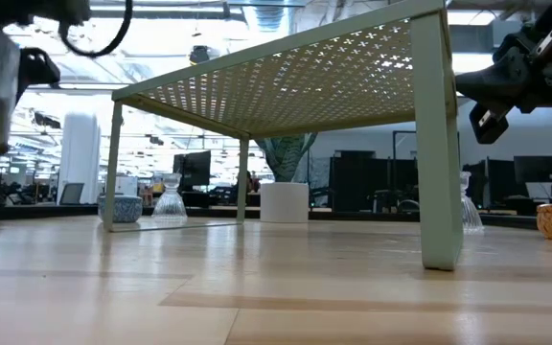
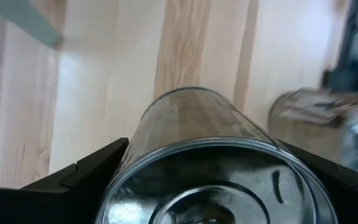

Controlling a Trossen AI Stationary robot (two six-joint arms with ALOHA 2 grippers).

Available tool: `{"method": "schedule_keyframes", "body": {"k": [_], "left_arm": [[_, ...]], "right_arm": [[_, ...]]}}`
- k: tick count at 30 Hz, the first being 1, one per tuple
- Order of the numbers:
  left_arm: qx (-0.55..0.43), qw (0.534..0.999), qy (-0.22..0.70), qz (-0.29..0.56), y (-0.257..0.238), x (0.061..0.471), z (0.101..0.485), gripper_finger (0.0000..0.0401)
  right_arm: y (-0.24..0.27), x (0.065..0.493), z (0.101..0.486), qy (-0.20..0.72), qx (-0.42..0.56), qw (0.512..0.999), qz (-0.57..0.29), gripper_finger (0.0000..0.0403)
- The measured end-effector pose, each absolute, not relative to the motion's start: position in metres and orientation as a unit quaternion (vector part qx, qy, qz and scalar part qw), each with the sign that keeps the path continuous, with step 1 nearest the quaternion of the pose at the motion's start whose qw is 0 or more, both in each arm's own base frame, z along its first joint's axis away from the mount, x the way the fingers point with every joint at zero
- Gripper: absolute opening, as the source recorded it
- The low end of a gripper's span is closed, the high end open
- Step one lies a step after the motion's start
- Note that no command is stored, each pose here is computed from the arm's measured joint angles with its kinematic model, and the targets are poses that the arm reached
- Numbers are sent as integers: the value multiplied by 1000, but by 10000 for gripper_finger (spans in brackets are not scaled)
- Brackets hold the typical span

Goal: Pick & Place candle stick holders
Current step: Put the left silver scented candle on the shelf

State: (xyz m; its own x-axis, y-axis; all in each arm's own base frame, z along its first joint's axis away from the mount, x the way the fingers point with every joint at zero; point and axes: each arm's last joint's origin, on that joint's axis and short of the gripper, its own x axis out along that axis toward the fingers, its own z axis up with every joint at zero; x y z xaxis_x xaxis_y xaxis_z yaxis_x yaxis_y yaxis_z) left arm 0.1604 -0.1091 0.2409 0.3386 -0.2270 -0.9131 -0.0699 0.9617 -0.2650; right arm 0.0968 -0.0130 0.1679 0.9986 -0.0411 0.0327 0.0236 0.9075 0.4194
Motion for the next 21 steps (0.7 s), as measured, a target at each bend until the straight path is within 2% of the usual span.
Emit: {"method": "schedule_keyframes", "body": {"k": [10, 15, 21], "left_arm": [[-207, 830, 515, -52, -94, 144, 274, 352], [-208, 853, 475, -51, -95, 148, 300, 352], [-206, 872, 444, -7, -87, 156, 324, 352]], "right_arm": [[-13, 97, 168, -21, 214, 976, -17, 0], [-13, 97, 168, -21, 214, 976, -16, 0], [-13, 97, 168, -20, 214, 976, -17, 0]]}}
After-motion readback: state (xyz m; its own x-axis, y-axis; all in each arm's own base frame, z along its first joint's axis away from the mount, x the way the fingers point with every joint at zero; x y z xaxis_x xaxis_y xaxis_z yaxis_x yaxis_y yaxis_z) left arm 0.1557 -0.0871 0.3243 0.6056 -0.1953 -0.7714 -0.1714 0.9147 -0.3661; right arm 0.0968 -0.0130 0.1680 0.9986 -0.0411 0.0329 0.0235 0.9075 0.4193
